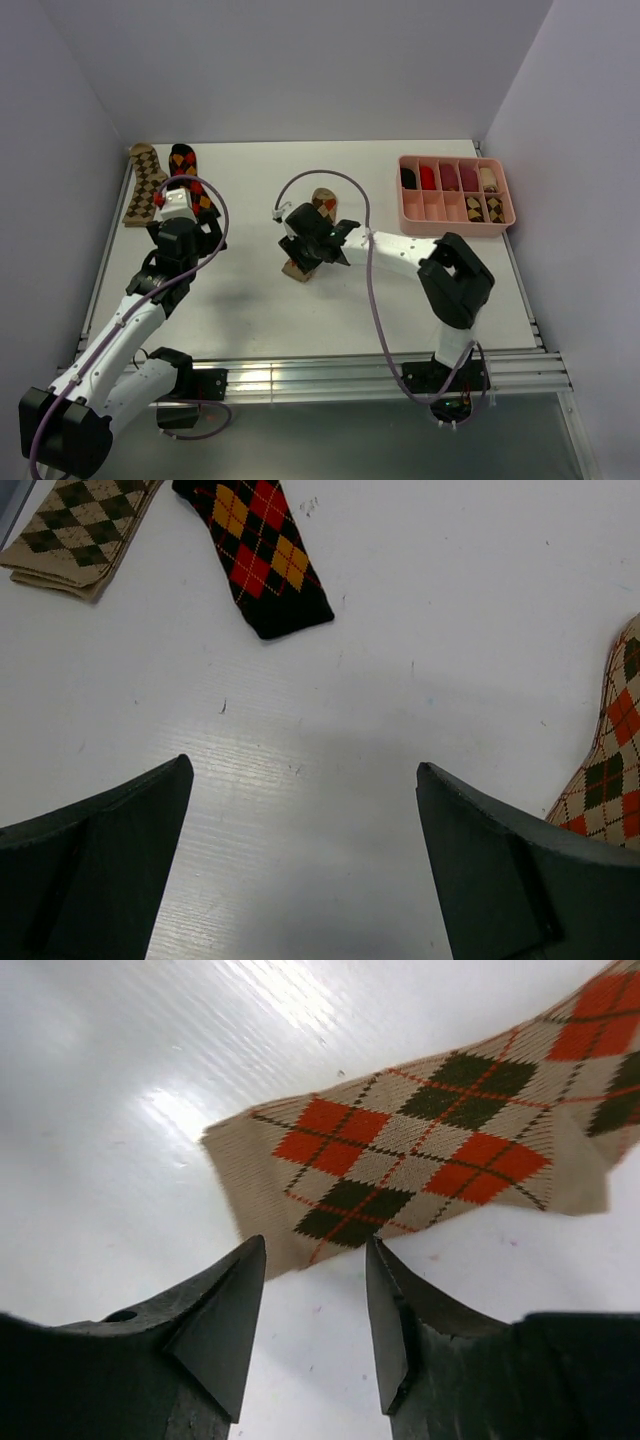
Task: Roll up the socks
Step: Roll the sock at the center of the board.
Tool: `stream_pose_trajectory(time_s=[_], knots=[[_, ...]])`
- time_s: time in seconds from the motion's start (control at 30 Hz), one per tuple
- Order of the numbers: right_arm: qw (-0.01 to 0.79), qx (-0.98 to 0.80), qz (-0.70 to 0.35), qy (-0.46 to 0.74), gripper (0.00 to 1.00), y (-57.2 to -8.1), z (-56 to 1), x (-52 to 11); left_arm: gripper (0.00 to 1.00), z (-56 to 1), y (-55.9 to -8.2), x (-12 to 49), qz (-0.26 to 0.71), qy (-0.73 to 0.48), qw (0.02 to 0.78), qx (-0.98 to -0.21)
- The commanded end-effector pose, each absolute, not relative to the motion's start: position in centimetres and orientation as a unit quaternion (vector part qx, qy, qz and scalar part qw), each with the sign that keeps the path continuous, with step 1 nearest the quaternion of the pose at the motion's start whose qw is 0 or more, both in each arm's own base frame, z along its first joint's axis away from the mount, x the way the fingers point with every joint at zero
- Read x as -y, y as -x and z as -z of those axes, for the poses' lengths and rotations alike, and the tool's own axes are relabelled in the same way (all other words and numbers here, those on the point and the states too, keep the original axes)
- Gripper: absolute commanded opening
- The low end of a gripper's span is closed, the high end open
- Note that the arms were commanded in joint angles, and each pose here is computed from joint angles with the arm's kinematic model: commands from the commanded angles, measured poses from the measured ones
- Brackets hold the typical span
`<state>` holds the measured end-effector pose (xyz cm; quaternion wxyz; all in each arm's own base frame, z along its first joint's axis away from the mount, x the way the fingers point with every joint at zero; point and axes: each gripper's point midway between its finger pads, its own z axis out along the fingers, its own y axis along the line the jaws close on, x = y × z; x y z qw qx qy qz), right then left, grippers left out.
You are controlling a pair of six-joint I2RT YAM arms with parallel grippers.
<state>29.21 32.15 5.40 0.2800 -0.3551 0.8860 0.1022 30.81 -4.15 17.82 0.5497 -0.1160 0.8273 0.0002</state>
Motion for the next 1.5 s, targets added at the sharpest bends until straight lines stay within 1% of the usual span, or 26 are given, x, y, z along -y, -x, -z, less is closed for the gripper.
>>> stream_pose_trajectory(time_s=[0.0,0.03,0.13,0.33,0.47,0.67,0.8,0.9,1.17,1.37,1.47], knots=[[0.349,-0.860,-0.105,0.357,0.54,-29.0,-10.5,-32.5,0.99,-19.9,-31.4,3.8,0.000,0.126,0.579,-0.806],[0.350,-0.857,-0.102,0.364,0.56,-28.4,-10.4,-32.5,1.00,-19.9,-31.4,3.8,0.000,0.126,0.579,-0.806],[0.350,-0.845,-0.087,0.395,0.60,-27.5,-9.7,-32.3,0.99,-20.0,-31.3,3.6,-0.002,0.130,0.580,-0.804],[0.352,-0.830,-0.051,0.429,0.63,-26.2,-7.0,-33.0,0.99,-20.1,-31.1,3.3,-0.005,0.139,0.583,-0.801],[0.357,-0.822,-0.016,0.444,0.62,-26.2,-5.4,-33.0,1.00,-20.2,-31.1,3.3,-0.002,0.141,0.585,-0.799],[0.360,-0.817,0.007,0.451,0.60,-26.5,-3.9,-32.9,1.00,-20.1,-31.1,3.1,-0.008,0.145,0.583,-0.799],[0.362,-0.812,0.027,0.458,0.56,-26.9,-3.3,-32.6,0.99,-20.1,-31.0,3.0,-0.009,0.146,0.583,-0.799],[0.362,-0.808,0.029,0.463,0.54,-27.1,-3.0,-32.8,1.00,-19.9,-31.0,3.1,-0.007,0.146,0.582,-0.800],[0.360,-0.805,0.039,0.470,0.52,-27.2,-1.3,-32.6,0.99,-19.6,-31.2,3.1,-0.010,0.147,0.579,-0.802],[0.371,-0.801,0.039,0.468,0.49,-27.4,-1.1,-32.7,0.99,-19.1,-31.3,3.4,-0.007,0.142,0.571,-0.808],[0.374,-0.799,0.033,0.469,0.44,-27.4,-1.2,-33.0,0.99,-19.1,-31.4,3.5,-0.006,0.143,0.570,-0.809]])
